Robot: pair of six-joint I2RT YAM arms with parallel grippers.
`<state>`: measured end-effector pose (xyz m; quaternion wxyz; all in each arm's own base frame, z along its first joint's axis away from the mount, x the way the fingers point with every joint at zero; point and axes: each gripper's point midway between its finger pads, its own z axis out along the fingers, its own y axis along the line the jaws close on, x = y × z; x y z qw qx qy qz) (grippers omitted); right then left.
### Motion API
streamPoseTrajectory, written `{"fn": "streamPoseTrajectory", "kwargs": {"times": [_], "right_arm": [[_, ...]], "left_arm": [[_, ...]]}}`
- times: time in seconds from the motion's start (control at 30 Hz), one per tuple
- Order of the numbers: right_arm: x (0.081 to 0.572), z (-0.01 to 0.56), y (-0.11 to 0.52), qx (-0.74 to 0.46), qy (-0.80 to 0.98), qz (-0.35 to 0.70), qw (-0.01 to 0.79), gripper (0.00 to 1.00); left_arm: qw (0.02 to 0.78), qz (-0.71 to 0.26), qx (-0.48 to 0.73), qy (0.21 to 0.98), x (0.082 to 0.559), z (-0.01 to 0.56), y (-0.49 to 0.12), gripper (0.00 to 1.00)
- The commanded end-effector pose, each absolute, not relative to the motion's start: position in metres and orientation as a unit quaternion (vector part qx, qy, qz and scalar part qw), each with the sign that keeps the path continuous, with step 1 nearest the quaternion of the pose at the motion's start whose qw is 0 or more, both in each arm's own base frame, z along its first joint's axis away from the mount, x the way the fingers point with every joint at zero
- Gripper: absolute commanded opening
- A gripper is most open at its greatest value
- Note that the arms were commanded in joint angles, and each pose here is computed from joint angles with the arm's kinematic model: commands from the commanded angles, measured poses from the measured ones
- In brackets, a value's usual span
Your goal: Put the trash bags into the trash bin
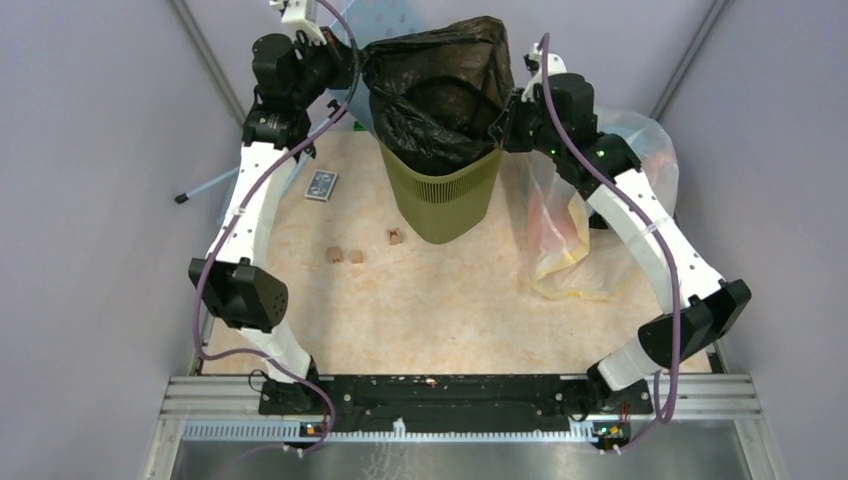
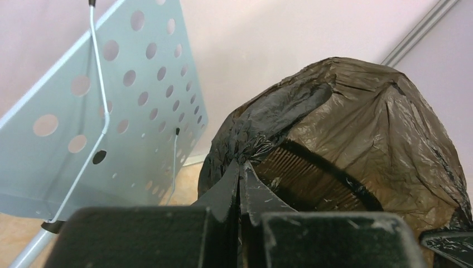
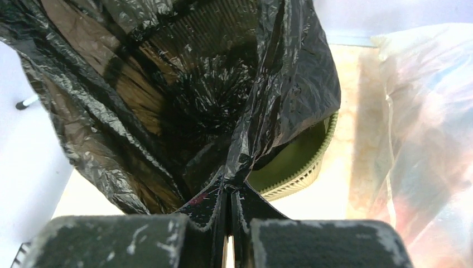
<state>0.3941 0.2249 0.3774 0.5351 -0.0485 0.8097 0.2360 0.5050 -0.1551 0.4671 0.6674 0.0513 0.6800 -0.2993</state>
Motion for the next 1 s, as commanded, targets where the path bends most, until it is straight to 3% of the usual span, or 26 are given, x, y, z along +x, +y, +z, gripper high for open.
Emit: {"fn": "streamPoseTrajectory", "kwargs": {"times": [0.0, 0.3, 0.7, 0.97], "right_arm": [[0.391, 0.392, 0.232, -0.061, 0.796, 0.264, 0.542, 0.0], [0.359, 0.391, 0.227, -0.078, 0.795, 0.287, 0.528, 0.0], [0.328, 0.324, 0.227, -0.075, 0.826, 0.309, 0.466, 0.0], [0.337, 0.288, 0.224, -0.07, 0.84, 0.286, 0.456, 0.13]], "left_arm": [[0.651, -0.342, 0.086, 0.672, 0.494, 0.469, -0.169, 0.0], [0.648, -0.34, 0.107, 0.673, 0.441, 0.474, -0.164, 0.0], [0.604, -0.281, 0.092, 0.74, 0.411, 0.415, -0.143, 0.0], [0.599, -0.212, 0.036, 0.771, 0.414, 0.359, -0.111, 0.0]]}}
